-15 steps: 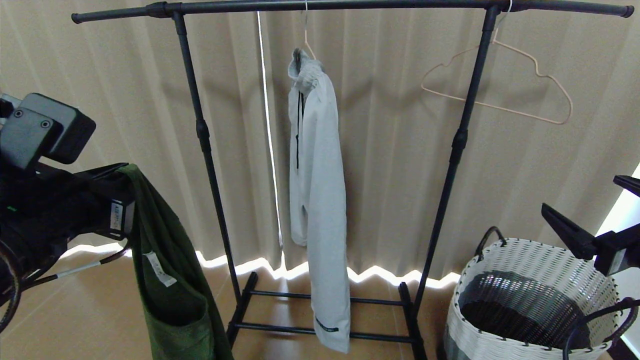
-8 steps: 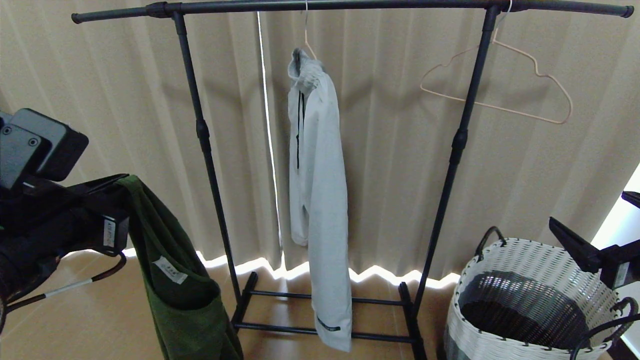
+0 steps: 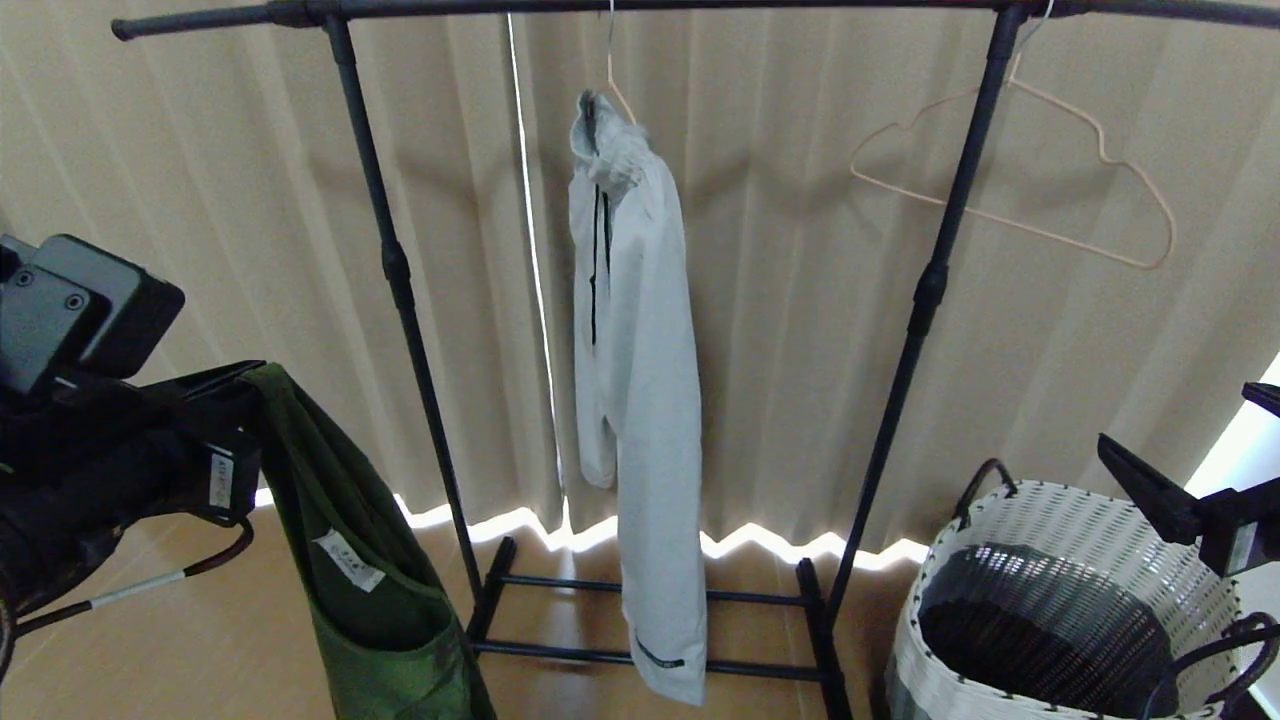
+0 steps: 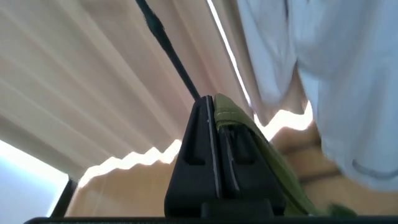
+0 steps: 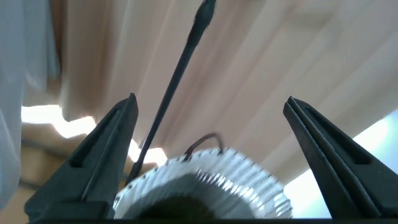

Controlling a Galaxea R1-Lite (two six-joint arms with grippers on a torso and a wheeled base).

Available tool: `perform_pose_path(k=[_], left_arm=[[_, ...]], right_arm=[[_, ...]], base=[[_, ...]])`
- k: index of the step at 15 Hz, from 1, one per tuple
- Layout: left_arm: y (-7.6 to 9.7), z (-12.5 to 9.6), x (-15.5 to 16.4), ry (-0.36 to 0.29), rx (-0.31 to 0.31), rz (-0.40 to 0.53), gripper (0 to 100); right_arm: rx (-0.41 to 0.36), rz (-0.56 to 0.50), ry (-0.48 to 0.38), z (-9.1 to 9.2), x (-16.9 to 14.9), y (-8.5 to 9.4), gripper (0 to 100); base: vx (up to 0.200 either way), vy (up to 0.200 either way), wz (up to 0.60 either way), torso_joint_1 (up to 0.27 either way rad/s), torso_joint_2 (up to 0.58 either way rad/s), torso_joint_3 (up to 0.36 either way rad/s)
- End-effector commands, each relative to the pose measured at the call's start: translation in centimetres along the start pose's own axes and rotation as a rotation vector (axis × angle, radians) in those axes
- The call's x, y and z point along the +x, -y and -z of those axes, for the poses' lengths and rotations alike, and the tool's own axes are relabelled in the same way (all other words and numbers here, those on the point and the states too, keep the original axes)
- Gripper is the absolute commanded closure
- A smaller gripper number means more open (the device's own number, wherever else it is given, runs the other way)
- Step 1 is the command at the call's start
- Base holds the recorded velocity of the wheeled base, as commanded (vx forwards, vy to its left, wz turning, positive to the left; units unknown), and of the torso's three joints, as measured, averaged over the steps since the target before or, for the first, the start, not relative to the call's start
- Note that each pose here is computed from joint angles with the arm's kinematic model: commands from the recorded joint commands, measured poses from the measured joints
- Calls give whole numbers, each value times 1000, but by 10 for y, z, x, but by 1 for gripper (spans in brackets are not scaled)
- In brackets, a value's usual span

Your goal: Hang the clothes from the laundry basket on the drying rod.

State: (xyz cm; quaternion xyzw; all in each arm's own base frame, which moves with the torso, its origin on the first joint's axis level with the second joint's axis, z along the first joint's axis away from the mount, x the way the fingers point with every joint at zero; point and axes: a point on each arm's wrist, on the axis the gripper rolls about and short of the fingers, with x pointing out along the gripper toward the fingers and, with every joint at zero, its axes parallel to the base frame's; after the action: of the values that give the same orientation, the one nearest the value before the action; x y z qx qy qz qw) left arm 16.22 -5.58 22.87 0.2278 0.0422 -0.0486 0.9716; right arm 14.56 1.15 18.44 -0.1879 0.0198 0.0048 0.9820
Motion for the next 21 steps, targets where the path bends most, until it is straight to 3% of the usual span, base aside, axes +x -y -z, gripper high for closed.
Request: perform_pose_path(k=[1,5,15,19,21], left_arm=[[0,0,0,2,-1,-2,100],[1,2,0,-2,1,2,100],[5,13,-2,-36,13,12,100],[2,12,-10,-14,5,2,100],[1,13,-13,-7,5,-1,100]], right_arm=[[0,0,-2,1,0,0,0],[-1,-4,-9,2,0,-1,0],[0,-11,-16,4,0,-1,0],[13,-49,-1,1,3,-2,0],[57,-69,-26,-2,12,-2,0]], base=[[0,0,0,193,-710,-256],[0,0,0,87,-551,-259],[0,0,0,280,-489,-260],[0,0,0,89,-184,-90],[0,0,0,0,0,0]])
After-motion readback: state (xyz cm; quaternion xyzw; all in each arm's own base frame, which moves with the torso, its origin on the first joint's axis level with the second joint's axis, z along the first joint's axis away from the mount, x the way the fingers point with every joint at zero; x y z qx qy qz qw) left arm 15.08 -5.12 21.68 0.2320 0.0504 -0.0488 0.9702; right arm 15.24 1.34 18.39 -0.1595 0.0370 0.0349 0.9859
